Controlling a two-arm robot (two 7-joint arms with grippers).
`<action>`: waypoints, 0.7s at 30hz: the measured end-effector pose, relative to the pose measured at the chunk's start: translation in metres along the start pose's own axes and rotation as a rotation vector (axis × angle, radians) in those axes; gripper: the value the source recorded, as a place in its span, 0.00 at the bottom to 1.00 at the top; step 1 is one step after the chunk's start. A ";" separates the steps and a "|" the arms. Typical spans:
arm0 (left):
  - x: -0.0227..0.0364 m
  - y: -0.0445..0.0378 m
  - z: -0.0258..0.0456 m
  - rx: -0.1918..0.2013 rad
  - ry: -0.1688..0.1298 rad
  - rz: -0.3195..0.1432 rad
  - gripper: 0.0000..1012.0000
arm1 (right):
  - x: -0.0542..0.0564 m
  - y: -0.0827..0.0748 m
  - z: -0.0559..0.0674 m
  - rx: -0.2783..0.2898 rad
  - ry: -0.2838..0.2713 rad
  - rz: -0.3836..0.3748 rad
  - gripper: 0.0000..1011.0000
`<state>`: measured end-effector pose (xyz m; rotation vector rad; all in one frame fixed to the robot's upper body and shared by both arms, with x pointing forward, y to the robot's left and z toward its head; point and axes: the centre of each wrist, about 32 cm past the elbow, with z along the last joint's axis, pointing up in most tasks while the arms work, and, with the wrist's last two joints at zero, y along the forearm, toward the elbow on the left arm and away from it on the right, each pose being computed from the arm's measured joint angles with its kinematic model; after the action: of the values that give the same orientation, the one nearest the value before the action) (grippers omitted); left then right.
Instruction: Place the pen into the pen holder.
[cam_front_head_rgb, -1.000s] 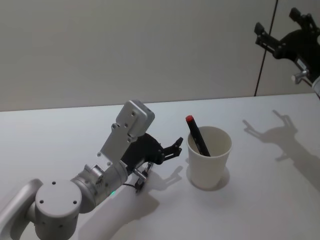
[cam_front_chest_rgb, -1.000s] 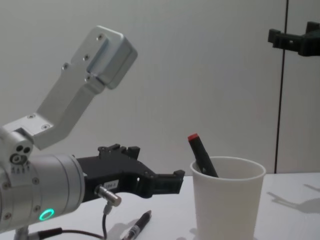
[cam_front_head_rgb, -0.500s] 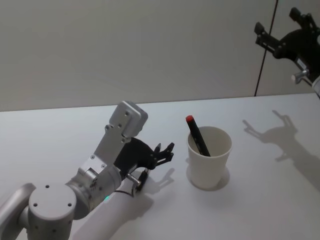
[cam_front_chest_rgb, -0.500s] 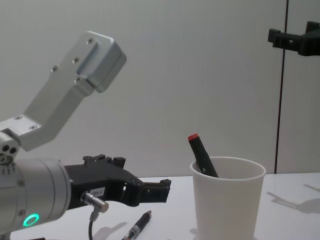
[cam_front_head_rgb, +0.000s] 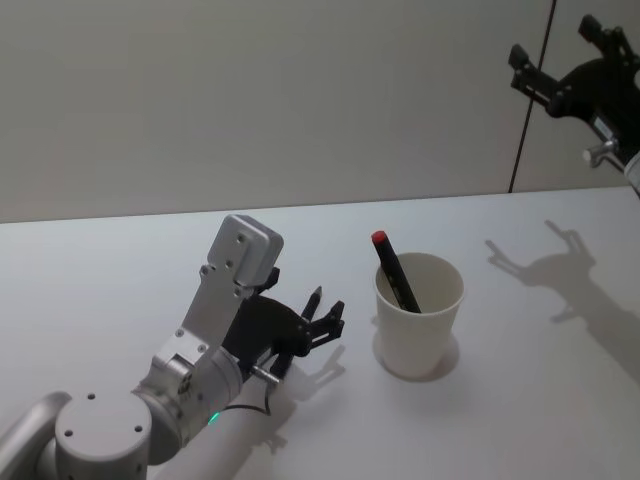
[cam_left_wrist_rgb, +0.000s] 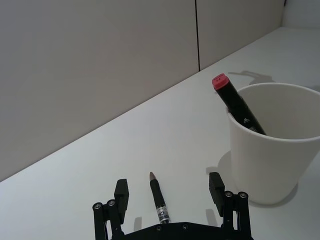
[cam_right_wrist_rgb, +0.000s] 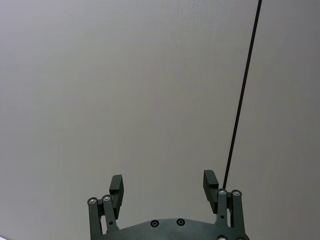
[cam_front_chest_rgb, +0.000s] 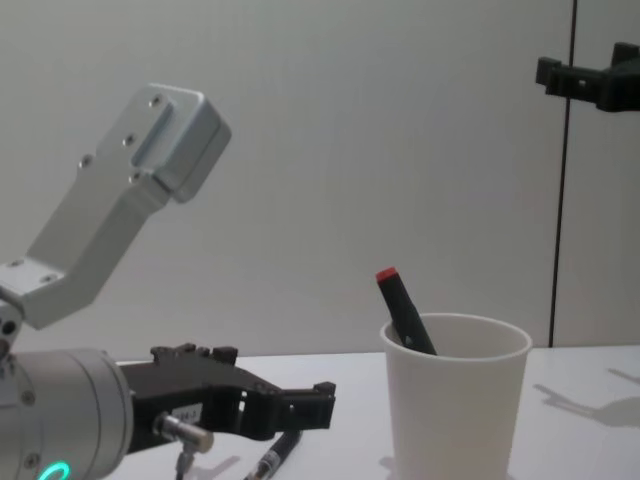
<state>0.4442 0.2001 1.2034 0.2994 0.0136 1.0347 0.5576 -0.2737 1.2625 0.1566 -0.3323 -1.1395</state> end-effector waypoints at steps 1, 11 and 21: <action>-0.0008 0.0002 -0.0005 0.000 0.006 0.003 0.99 | 0.000 0.000 0.000 0.000 0.000 0.000 0.99; -0.0105 0.0028 -0.0082 0.009 0.065 0.029 0.99 | 0.000 0.000 0.000 0.000 0.000 0.000 0.99; -0.0161 0.0072 -0.0138 0.030 0.091 0.038 0.99 | 0.000 0.000 0.000 0.000 0.000 0.000 0.99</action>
<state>0.4277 0.1932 1.1899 0.2803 0.1052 1.0861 0.5576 -0.2737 1.2624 0.1565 -0.3322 -1.1395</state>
